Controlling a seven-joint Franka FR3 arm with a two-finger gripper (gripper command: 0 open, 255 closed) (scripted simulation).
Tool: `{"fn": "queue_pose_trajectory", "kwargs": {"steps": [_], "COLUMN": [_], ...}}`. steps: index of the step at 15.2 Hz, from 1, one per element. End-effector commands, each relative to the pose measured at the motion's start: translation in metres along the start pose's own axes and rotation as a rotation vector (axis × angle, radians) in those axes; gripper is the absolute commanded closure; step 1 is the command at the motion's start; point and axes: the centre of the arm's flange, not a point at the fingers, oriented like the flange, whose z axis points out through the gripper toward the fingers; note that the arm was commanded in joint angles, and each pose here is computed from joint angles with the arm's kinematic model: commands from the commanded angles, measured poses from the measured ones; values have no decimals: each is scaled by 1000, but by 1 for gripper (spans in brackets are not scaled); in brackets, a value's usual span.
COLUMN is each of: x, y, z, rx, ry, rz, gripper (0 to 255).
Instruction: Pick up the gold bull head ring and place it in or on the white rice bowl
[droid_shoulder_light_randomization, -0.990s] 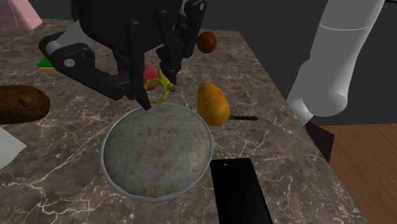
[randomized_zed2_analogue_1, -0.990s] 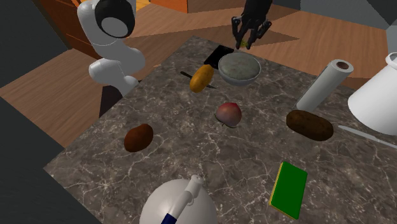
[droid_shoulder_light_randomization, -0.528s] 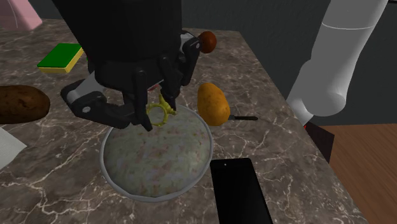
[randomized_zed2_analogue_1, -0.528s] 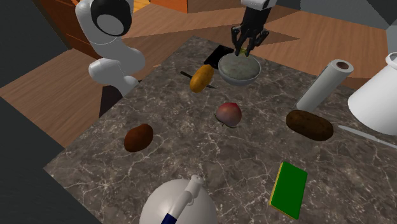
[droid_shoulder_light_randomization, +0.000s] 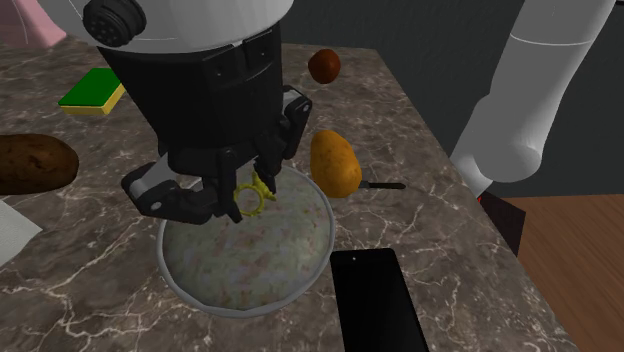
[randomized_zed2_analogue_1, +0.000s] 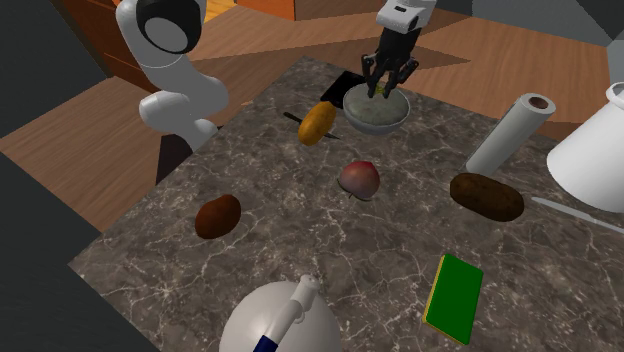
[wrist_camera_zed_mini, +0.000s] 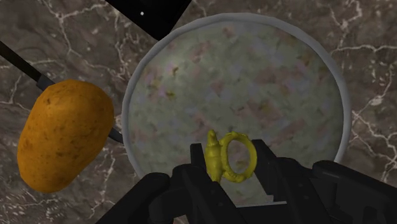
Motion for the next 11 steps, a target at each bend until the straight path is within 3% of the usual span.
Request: {"fn": "queue_pose_trajectory", "kwargs": {"steps": [1, 4, 5, 10, 11], "x": [0, 0, 0, 0, 0], "y": [0, 0, 0, 0, 0], "z": [0, 0, 0, 0, -13], "rx": [0, 0, 0, 0, 0], "ry": [0, 0, 0, 0, 0], "rz": [0, 0, 0, 0, 0], "gripper": [255, 255, 0, 0, 0]}}
